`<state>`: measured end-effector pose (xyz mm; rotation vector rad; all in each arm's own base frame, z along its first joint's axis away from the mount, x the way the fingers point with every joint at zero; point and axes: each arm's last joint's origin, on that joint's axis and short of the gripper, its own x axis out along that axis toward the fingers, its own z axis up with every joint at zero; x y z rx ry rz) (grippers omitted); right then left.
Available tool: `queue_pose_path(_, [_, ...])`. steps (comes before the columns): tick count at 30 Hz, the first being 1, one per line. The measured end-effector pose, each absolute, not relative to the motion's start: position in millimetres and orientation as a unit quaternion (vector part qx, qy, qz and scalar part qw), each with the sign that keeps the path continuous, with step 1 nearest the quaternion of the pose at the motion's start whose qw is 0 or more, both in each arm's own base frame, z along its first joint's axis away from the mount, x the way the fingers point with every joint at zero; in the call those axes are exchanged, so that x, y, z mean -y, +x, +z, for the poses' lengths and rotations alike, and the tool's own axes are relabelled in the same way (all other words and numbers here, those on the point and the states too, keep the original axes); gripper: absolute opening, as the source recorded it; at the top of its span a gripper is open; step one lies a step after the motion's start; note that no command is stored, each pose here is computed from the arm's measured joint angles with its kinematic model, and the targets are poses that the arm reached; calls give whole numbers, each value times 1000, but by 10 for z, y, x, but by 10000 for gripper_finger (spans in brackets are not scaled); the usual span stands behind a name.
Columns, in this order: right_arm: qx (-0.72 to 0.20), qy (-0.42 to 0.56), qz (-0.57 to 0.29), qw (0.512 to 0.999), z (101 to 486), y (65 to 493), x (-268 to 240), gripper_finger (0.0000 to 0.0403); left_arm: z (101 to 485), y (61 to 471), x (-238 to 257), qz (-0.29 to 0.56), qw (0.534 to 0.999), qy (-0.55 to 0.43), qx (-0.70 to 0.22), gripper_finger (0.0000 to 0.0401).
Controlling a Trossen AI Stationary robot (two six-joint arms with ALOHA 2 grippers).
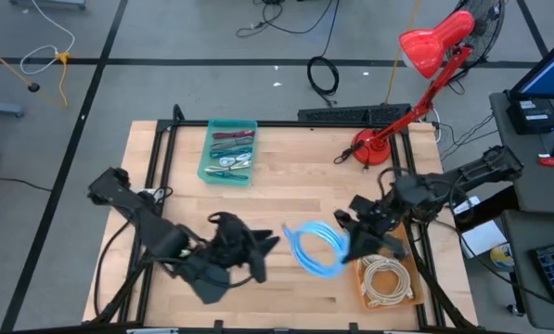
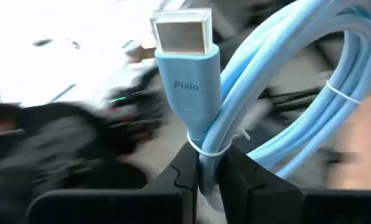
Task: Pick & Place USB Port
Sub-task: Put the blue HDMI cable into the orange bin
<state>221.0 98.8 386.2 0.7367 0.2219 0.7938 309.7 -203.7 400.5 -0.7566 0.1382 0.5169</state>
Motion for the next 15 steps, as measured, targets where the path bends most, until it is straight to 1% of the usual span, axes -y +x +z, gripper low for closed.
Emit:
queue_pose_path(2, [-108,368,414,825,3915,2183,-1002,26,4093,3002,1987,240,903,-348,-77,143])
queue_pose_path(5, [-149,424,431,782,3922,2166,-1033,26,4253,2854,1899,222,923,-300,-88,142])
queue_pose_path(7, [-161,450,433,764,3931,2152,-1062,26,4339,2802,1825,207,940,-254,-100,142])
queue_pose_path(10, [-164,462,447,748,3961,2116,-1112,26,4409,2813,1681,156,955,-210,-140,142])
queue_pose_path(15, [-165,455,461,744,3961,2028,-1280,26,4406,3035,1301,37,948,-227,-221,143])
